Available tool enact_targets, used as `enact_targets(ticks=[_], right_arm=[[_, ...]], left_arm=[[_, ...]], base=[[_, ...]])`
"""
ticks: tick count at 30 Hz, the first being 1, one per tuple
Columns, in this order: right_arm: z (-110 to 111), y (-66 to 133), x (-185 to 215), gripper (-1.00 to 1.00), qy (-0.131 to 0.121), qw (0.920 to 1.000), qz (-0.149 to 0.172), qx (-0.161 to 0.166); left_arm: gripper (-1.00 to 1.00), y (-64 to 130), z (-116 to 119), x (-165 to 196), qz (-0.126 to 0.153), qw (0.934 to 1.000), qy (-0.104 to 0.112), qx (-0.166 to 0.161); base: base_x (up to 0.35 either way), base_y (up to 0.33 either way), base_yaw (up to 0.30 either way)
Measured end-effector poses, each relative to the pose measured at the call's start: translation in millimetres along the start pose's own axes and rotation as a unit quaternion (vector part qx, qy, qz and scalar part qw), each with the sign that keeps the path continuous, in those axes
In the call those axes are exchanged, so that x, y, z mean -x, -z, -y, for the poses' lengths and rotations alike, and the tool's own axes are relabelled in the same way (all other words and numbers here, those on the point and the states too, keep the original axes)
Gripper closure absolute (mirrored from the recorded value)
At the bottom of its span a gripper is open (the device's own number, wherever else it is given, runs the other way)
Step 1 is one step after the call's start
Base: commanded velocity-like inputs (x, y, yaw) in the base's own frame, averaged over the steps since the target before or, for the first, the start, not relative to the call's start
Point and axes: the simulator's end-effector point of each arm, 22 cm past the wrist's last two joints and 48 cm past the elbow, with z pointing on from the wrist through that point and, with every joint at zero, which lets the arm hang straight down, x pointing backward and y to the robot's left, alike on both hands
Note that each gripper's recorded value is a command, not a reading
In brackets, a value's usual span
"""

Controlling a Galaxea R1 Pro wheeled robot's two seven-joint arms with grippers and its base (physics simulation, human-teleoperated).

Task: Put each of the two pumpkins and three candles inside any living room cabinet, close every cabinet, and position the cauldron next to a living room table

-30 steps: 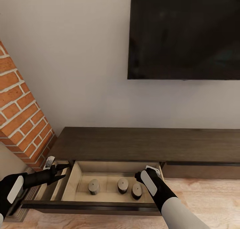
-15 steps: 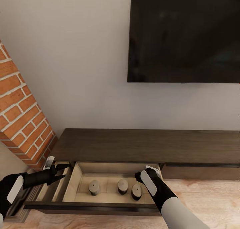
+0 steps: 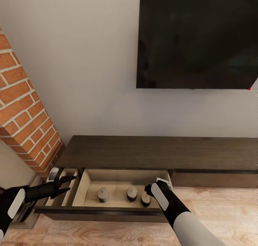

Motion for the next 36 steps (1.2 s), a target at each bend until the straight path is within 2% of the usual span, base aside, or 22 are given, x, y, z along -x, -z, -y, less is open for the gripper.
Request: enact_targets(ticks=[14,27,36], right_arm=[[-1.7,21.3,6.0,-1.0,0.003,1.0,0.0,0.0],[-1.7,21.4,6.0,-1.0,0.004,1.0,0.001,0.0],[-1.3,8.0,2.3,-1.0,0.004,1.0,0.001,0.0]], left_arm=[[-1.0,11.3,18.7,1.7,-0.001,1.0,0.0,0.0],[-1.0,11.0,18.5,1.4,-0.001,1.0,-0.001,0.001],[-1.0,3.0,6.6,-0.2,-0.002,1.0,-0.001,0.001]], base=[[-0.304,0.0,0.0],[-0.314,0.0,0.0],[-0.288,0.0,0.0]])
